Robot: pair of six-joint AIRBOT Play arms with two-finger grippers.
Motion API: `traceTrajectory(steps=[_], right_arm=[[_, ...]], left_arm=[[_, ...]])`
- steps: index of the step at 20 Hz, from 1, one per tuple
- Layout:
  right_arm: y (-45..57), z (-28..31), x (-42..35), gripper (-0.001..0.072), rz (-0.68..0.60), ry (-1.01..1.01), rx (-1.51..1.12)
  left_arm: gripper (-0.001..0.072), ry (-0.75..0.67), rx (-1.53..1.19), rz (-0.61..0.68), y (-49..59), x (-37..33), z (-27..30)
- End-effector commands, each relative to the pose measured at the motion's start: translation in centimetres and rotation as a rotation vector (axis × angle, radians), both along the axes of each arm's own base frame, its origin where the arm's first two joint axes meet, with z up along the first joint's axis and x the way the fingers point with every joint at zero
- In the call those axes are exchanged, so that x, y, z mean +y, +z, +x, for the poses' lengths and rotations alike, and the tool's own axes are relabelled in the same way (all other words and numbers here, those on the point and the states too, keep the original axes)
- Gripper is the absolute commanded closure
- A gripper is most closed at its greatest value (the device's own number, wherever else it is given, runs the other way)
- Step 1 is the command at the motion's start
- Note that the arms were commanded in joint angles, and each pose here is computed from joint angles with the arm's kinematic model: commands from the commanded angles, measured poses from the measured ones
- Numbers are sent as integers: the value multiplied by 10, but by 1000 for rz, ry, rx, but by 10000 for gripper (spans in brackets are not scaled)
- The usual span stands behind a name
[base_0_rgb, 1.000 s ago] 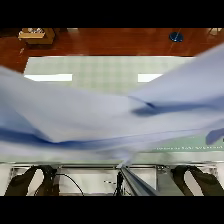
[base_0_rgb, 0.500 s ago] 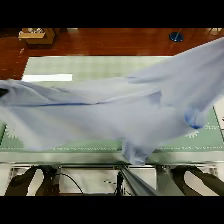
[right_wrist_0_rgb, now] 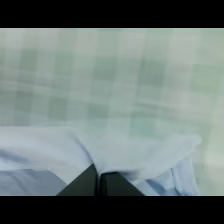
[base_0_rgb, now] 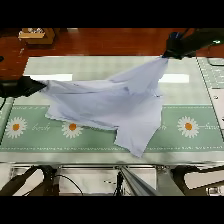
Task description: Fold the shirts.
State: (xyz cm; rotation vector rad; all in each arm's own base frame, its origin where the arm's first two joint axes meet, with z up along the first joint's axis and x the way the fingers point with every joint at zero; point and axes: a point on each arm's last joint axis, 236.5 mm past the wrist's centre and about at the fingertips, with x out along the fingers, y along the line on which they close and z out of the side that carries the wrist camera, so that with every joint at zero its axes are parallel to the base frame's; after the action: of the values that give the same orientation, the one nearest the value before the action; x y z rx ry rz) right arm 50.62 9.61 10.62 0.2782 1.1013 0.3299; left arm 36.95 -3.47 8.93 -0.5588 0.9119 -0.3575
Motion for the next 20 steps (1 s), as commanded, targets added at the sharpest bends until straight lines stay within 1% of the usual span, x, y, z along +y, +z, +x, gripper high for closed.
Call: traceTrajectory(steps=[1, 4, 6, 8, 9, 10, 11, 12, 13, 14, 15, 16, 17, 18, 19, 20], right_arm=[[-58, 29, 23, 697, -4, 11, 22], [-85, 38, 22, 696, -27, 2, 41], [-100, 36, 10, 695, -74, -19, 79], [-111, 28, -7, 686, -131, -47, 133], [-113, 24, -11, 595, -136, -46, 153], [-113, 19, -13, 467, -133, -45, 173], [-112, 13, -16, 395, -133, -34, 195], [-108, 2, -22, 390, -149, -11, 224], [-102, -12, -35, 390, -192, 15, 254], [-96, -26, -57, 377, -268, 23, 289], [-88, -43, -91, 340, -389, 15, 331], [-79, -54, -124, 340, -493, -23, 362], [-70, -60, -146, 340, -513, -88, 370], [-67, -62, -152, 339, -460, -133, 358], [-67, -65, -154, 340, -389, -166, 353], [-70, -69, -155, 340, -333, -181, 362]], left_arm=[[685, 68, -47, -47, -41, 16, 50], [685, 92, -88, -49, -64, 24, 77], [685, 84, -78, -29, -83, 23, 85], [677, 66, -36, -43, -102, 14, 85], [589, 53, -16, -49, -110, 8, 84], [414, 48, -5, -53, -115, 5, 84], [269, 51, -4, -55, -115, 6, 84], [209, 49, -13, -61, -108, 10, 84], [209, 35, -27, -80, -95, 16, 84], [209, 15, -42, -105, -77, 28, 83], [210, -3, -37, -111, -65, 43, 77], [210, 12, 37, -92, -65, 68, 63], [210, 58, 179, -65, -77, 94, 38], [210, 116, 317, -59, -92, 112, 13], [210, 124, 426, -55, -104, 121, -12], [210, 98, 508, -47, -114, 125, -35]])
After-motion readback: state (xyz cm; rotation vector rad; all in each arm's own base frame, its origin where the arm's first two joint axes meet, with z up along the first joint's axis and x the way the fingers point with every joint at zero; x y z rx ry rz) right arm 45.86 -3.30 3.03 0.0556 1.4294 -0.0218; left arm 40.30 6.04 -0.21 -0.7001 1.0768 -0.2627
